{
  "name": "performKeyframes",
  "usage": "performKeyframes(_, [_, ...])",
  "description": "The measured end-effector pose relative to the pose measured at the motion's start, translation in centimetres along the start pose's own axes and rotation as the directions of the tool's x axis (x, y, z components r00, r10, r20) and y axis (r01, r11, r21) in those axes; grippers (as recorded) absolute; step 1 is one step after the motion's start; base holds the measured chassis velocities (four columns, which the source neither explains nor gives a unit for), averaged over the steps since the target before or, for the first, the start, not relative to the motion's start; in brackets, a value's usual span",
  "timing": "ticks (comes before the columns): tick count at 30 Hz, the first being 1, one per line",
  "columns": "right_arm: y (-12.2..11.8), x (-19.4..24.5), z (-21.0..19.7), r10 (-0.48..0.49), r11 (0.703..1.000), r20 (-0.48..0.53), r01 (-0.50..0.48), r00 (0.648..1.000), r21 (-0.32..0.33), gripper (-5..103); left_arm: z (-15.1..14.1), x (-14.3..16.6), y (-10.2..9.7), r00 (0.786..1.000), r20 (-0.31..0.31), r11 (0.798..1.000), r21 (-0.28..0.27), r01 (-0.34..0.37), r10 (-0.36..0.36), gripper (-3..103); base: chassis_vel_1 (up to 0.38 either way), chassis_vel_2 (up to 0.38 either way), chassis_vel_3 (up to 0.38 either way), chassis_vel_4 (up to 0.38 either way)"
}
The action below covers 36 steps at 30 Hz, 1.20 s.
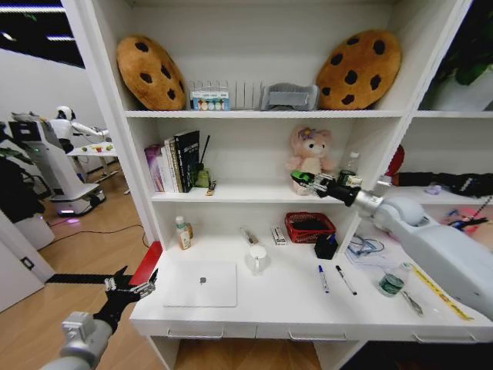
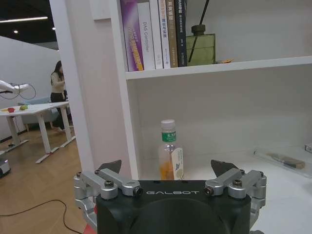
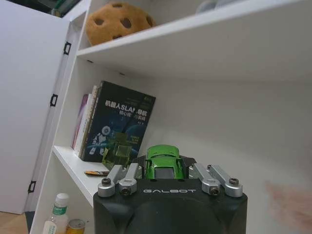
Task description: Organize the objects on the table.
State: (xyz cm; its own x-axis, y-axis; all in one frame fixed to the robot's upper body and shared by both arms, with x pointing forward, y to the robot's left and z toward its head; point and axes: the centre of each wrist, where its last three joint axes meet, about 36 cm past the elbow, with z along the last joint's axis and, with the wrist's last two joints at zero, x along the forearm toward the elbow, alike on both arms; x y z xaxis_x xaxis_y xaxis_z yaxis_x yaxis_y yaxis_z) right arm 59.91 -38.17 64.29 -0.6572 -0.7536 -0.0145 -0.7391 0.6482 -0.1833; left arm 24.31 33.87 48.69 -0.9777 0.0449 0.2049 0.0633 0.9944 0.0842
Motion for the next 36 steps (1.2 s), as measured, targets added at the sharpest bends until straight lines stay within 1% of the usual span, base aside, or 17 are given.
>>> performKeyframes(2, [0.4,-3.6,0.6,0.015,0.999,-0.031,-0.017,0.999,-0.050,36,0.0,0.0,0.0,1.000,0.000,1.000,0.000,0.000,0.000,100,0.000,0.000,0.000,0.000])
performKeyframes(3, [0.4,-3.6,0.6,0.015,0.999,-0.031,-0.017,0.999,-0.050,36,0.0,0.0,0.0,1.000,0.000,1.000,0.000,0.000,0.000,100,0.000,0.000,0.000,0.000])
performKeyframes(5, [0.8,-6.8,1.4,0.030,0.996,-0.060,-0.035,0.998,-0.087,36,0.0,0.0,0.0,1.000,0.000,1.000,0.000,0.000,0.000,100,0.000,0.000,0.000,0.000])
performKeyframes(6, [0.8,-6.8,1.4,0.030,0.996,-0.060,-0.035,0.998,-0.087,36,0.0,0.0,0.0,1.000,0.000,1.000,0.000,0.000,0.000,100,0.000,0.000,0.000,0.000])
performKeyframes(7, [0.9,-8.2,1.8,0.034,0.994,-0.080,-0.042,0.996,-0.102,36,0.0,0.0,0.0,1.000,0.000,1.000,0.000,0.000,0.000,100,0.000,0.000,0.000,0.000])
performKeyframes(8, [0.9,-8.2,1.8,0.034,0.994,-0.080,-0.042,0.996,-0.102,36,0.0,0.0,0.0,1.000,0.000,1.000,0.000,0.000,0.000,100,0.000,0.000,0.000,0.000])
performKeyframes(10, [0.7,-10.2,2.4,0.049,0.988,-0.123,-0.067,0.991,-0.139,36,0.0,0.0,0.0,1.000,0.000,1.000,0.000,0.000,0.000,100,0.000,0.000,0.000,0.000])
performKeyframes(12, [0.4,-10.7,2.4,0.054,0.985,-0.155,-0.079,0.986,-0.155,36,0.0,0.0,0.0,1.000,0.000,1.000,0.000,0.000,0.000,100,0.000,0.000,0.000,0.000])
performKeyframes(13, [0.4,-10.7,2.4,0.054,0.985,-0.155,-0.079,0.986,-0.155,36,0.0,0.0,0.0,1.000,0.000,1.000,0.000,0.000,0.000,100,0.000,0.000,0.000,0.000])
performKeyframes(15, [0.1,-10.7,3.0,0.063,0.986,-0.190,-0.090,0.980,-0.138,36,0.0,0.0,0.0,1.000,0.000,1.000,0.000,0.000,0.000,100,0.000,0.000,0.000,0.000])
performKeyframes(18, [0.0,-10.5,3.1,0.059,0.987,-0.201,-0.088,0.978,-0.136,36,0.0,0.0,0.0,1.000,0.000,1.000,0.000,0.000,0.000,100,0.000,0.000,0.000,0.000])
performKeyframes(20, [-0.5,-10.0,3.9,0.056,0.986,-0.234,-0.090,0.971,-0.137,36,0.0,0.0,0.0,1.000,0.000,1.000,0.000,0.000,0.000,100,0.000,0.000,0.000,0.000])
performKeyframes(21, [-0.5,-10.0,3.9,0.056,0.986,-0.234,-0.090,0.971,-0.137,36,0.0,0.0,0.0,1.000,0.000,1.000,0.000,0.000,0.000,100,0.000,0.000,0.000,0.000])
performKeyframes(25, [-1.0,-9.4,5.2,0.075,0.985,-0.289,-0.117,0.954,-0.131,36,0.0,0.0,0.0,1.000,0.000,1.000,0.000,0.000,0.000,100,0.000,0.000,0.000,0.000])
performKeyframes(36, [-1.4,-10.5,6.6,0.120,0.978,-0.302,-0.165,0.946,-0.128,36,0.0,0.0,0.0,1.000,0.000,1.000,0.000,0.000,0.000,100,0.000,0.000,0.000,0.000])
